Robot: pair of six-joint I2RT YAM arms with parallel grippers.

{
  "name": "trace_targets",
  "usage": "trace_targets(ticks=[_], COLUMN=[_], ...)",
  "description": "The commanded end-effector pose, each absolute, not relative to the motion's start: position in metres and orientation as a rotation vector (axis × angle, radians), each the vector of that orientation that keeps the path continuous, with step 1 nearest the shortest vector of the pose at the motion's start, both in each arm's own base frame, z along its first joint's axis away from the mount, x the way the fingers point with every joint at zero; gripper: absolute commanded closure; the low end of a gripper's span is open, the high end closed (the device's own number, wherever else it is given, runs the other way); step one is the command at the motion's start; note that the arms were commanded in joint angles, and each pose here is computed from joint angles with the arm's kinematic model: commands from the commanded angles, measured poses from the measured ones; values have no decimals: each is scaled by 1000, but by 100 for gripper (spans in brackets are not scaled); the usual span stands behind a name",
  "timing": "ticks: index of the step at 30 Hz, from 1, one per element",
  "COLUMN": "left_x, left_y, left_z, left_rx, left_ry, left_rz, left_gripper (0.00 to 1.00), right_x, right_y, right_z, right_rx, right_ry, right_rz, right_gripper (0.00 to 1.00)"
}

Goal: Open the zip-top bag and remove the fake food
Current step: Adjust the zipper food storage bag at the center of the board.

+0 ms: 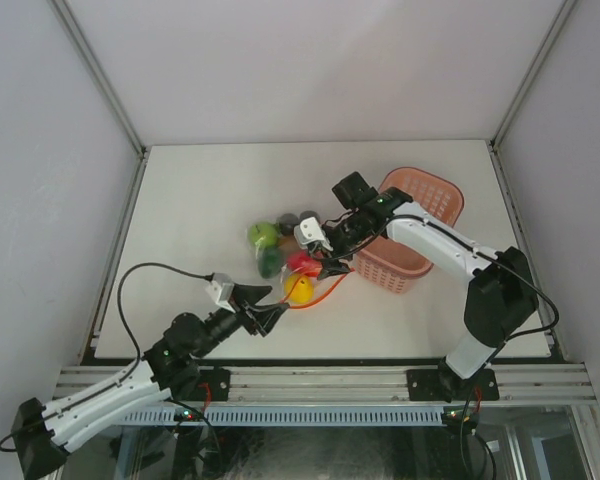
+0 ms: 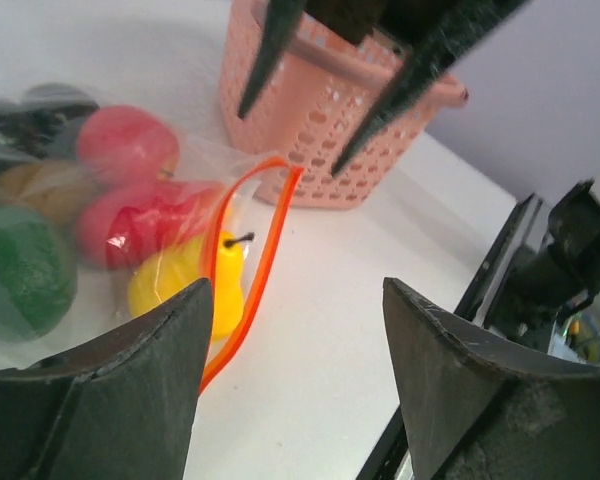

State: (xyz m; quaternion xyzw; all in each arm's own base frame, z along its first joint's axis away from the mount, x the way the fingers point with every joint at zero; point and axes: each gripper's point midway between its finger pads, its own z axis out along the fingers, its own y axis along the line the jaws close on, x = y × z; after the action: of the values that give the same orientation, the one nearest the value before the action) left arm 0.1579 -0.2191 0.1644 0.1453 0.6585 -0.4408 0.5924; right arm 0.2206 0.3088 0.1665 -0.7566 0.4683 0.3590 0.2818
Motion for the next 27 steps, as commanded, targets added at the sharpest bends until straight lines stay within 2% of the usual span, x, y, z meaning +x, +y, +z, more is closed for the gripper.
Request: trace_targets(ticks=[1,5,9,12,14,17,18,23,27], left_x=[146,136,139,149,154,158,159,161,168], left_y=[-241,-253,-252,-252,-257,-268,-272,-276,-263], left_z=[170,155,145,144,140,135,133,128,125], left_rx=[532,647,588,533,530,513,502,413,325], left_ry=[1474,1461,1495,1507,1523,1556,1565,1607,1664], left_rz=[-970,-810,-728,-678,-640,-622,-629,-666,-633], left_gripper=[28,27,27,27,27,28,31,34,28], right_x=[250,255,246,253,258,253,250,233,225], right_y=[311,311,316,326,330,334,336,352,376], right_z=[158,136,120,106,105,110,114,132,151], right_rx=[-1974,-2022,-2073,-2076,-2051,-2016,-2000,-1906,-1780], right_ry=[1369,1397,1405,1448,1475,1489,1496,1533,1595], right_rz=[781,692,715,635,610,692,734,936,1060], right_gripper=[41,42,43,49,61,92,100,100,100])
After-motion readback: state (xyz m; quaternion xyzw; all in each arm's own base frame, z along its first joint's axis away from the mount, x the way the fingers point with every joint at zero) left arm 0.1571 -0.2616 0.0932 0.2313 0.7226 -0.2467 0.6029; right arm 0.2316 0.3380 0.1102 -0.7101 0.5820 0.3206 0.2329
